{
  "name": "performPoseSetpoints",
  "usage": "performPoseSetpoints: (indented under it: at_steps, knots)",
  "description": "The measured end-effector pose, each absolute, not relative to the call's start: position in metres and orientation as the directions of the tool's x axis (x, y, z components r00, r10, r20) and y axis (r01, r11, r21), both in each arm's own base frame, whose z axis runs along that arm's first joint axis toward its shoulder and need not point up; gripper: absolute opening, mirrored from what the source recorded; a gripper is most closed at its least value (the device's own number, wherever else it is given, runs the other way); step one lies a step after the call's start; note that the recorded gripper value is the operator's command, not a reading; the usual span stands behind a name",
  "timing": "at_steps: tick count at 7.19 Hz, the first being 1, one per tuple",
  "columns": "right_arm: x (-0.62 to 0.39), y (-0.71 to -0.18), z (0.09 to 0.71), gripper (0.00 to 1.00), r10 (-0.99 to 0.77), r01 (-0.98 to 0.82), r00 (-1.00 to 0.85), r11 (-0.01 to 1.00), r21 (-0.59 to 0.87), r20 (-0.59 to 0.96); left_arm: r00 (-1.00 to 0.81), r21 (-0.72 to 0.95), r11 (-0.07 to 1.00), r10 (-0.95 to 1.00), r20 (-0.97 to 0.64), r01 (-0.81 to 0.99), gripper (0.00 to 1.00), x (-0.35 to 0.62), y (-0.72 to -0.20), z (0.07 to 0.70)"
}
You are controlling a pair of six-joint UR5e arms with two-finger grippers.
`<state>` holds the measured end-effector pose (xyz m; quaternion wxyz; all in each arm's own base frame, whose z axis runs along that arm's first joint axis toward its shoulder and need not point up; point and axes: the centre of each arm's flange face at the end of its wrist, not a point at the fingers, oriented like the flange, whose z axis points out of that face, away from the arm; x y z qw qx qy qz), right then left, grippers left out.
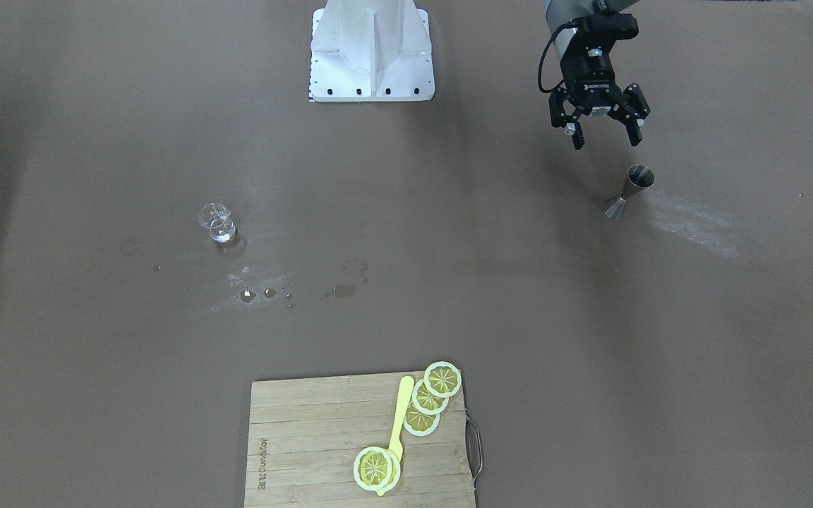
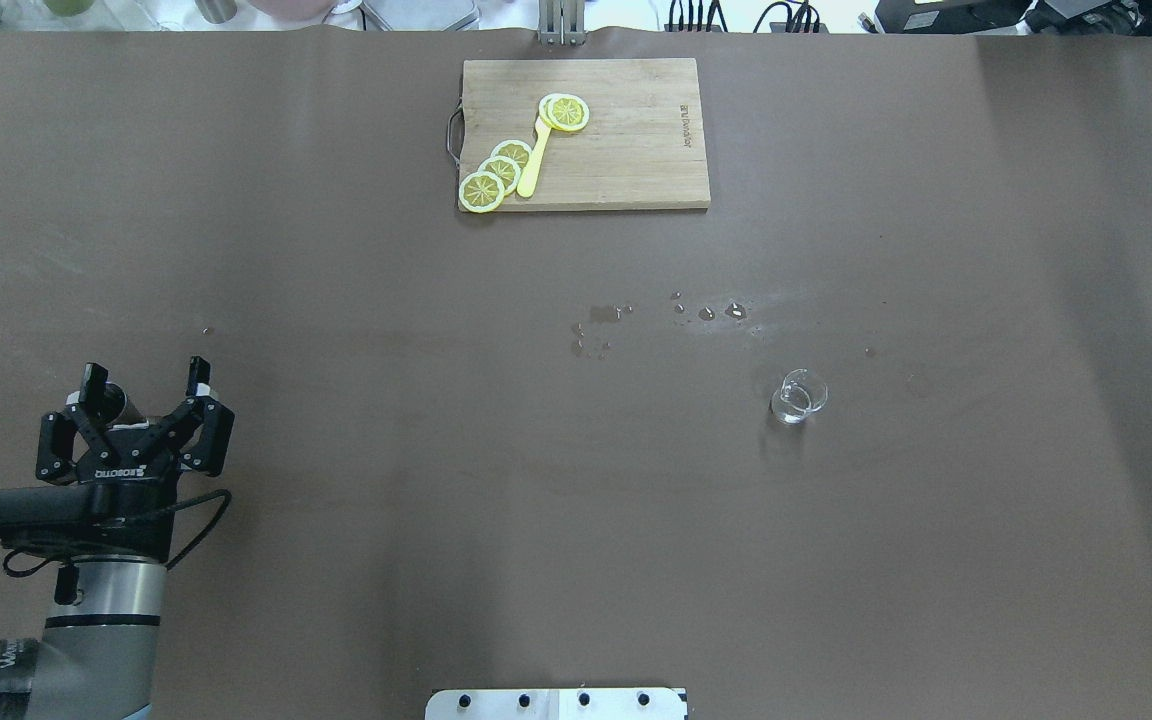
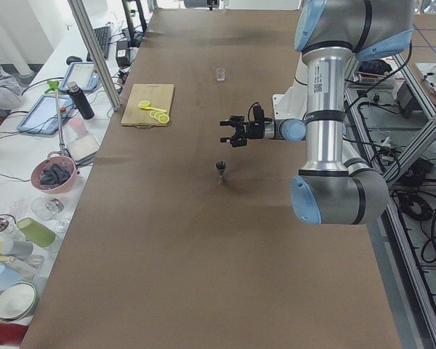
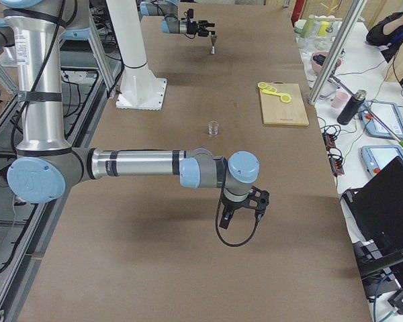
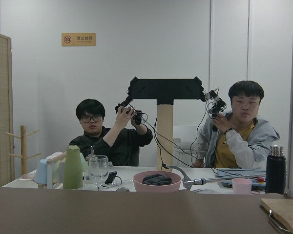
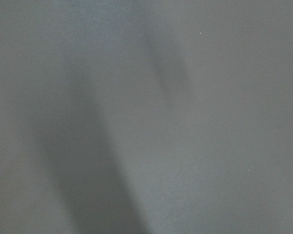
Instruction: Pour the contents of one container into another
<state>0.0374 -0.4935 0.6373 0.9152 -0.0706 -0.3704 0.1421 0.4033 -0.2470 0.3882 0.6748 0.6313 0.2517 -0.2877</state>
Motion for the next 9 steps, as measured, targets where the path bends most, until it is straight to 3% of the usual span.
performPoseSetpoints:
  at_steps: [3,5,6,9]
  knots:
    - [0.038,-0.492,0.637,1.0,0.312,-0.208,0.685,0.95,-0.234,0.658,0.765,0.762,0.068,-0.06,-0.641,0.644,0.98,0.416,-0.247,0.35]
    - [0.037,-0.492,0.637,1.0,0.312,-0.208,0.685,0.95,-0.234,0.658,0.821,0.803,0.2,-0.013,-0.57,0.561,0.98,0.415,-0.247,0.331]
    - [0.037,-0.492,0.637,1.0,0.312,-0.207,0.685,0.95,-0.234,0.658,0.831,0.811,0.281,0.074,-0.551,0.513,0.98,0.409,-0.255,0.318]
    - [0.038,-0.492,0.637,1.0,0.312,-0.208,0.685,0.95,-0.234,0.658,0.768,0.826,0.34,0.325,-0.551,0.449,0.98,0.366,-0.316,0.298]
